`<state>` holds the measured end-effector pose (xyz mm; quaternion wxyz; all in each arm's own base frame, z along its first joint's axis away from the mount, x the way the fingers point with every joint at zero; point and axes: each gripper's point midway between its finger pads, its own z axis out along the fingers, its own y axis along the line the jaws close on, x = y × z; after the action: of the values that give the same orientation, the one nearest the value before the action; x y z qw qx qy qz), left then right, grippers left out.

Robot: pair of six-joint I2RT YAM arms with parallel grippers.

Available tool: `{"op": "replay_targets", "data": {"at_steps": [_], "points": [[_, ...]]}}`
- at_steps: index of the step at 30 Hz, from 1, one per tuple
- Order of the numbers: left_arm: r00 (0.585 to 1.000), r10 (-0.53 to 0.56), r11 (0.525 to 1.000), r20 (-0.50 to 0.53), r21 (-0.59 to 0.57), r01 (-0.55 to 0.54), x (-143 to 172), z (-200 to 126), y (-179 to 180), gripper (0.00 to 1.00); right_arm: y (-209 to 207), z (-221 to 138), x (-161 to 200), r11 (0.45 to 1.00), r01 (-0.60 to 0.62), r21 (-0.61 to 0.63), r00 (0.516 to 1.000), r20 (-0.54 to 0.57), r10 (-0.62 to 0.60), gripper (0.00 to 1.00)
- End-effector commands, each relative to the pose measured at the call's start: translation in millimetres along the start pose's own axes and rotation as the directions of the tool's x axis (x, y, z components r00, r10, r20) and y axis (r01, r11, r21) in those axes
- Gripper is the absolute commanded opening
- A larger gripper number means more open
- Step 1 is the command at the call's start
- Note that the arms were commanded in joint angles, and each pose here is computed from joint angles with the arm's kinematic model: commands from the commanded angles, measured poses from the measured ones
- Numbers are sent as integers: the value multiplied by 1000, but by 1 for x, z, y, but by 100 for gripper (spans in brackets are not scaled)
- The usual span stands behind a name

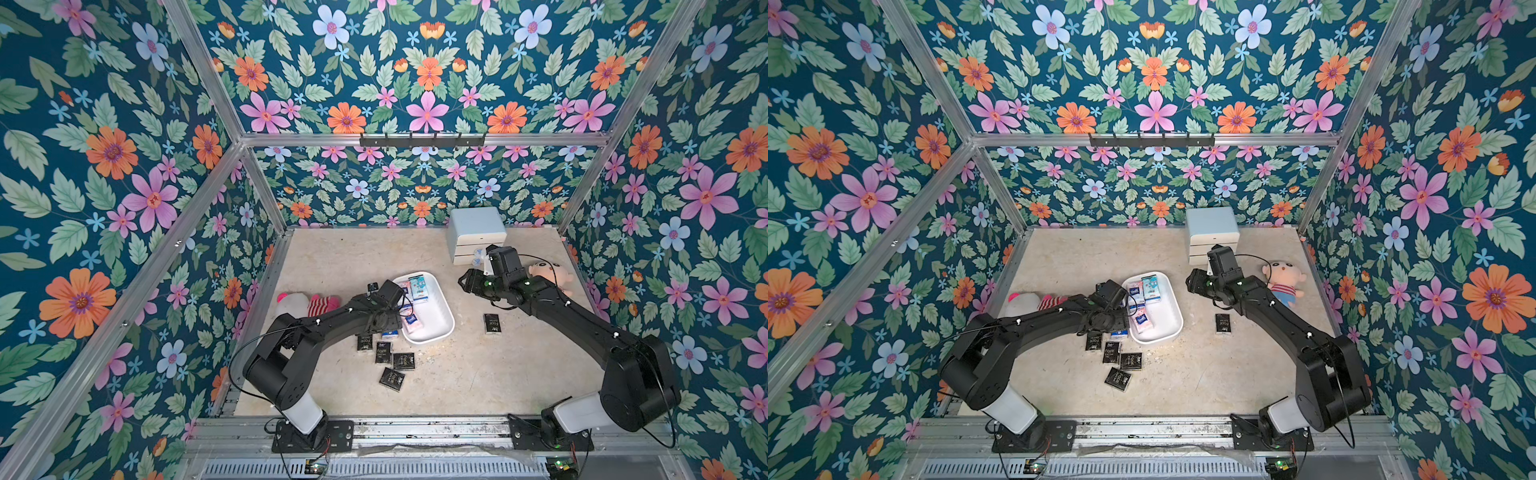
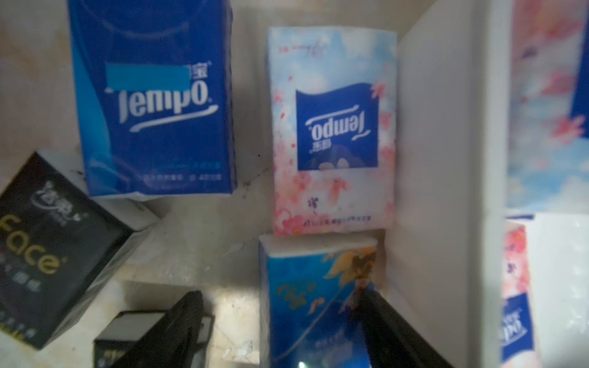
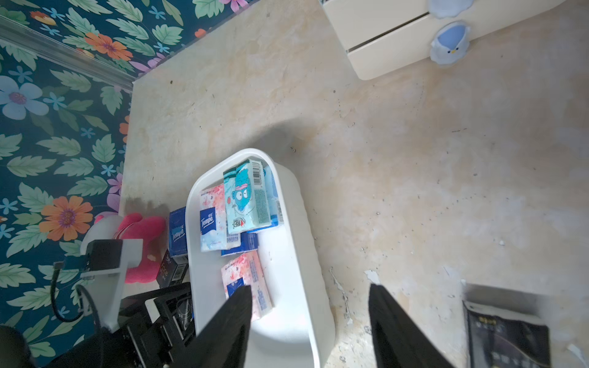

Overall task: Put the pocket tissues into the storage box
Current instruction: Pick up the pocket tissues from the center of the board.

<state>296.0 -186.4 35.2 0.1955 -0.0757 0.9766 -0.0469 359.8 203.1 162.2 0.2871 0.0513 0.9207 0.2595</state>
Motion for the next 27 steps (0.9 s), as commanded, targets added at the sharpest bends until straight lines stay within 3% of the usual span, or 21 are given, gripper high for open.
{"op": "replay_targets", "data": {"at_steps": [1, 9, 19, 22, 27], "points": [[1000, -5, 1000, -2, 17, 5, 1, 3, -3, 85, -3, -3, 0, 1000, 19, 20, 1000, 4, -20, 63], [1000, -22, 999, 17, 45, 21, -6, -8, -8, 87, -5, -5, 4, 999, 17, 27, 1000, -4, -17, 63], [1000, -11, 999, -23, 31, 12, 6, 5, -4, 84, -9, -1, 7, 999, 7, 33, 1000, -11, -7, 63], [1000, -12, 999, -24, 30, 13, 8, 5, -3, 72, -10, 0, 7, 999, 6, 36, 1000, -11, -6, 63], [1000, -21, 998, -14, 53, 21, 6, 0, -6, 44, -10, -1, 7, 999, 7, 36, 1000, -11, -7, 63]]}}
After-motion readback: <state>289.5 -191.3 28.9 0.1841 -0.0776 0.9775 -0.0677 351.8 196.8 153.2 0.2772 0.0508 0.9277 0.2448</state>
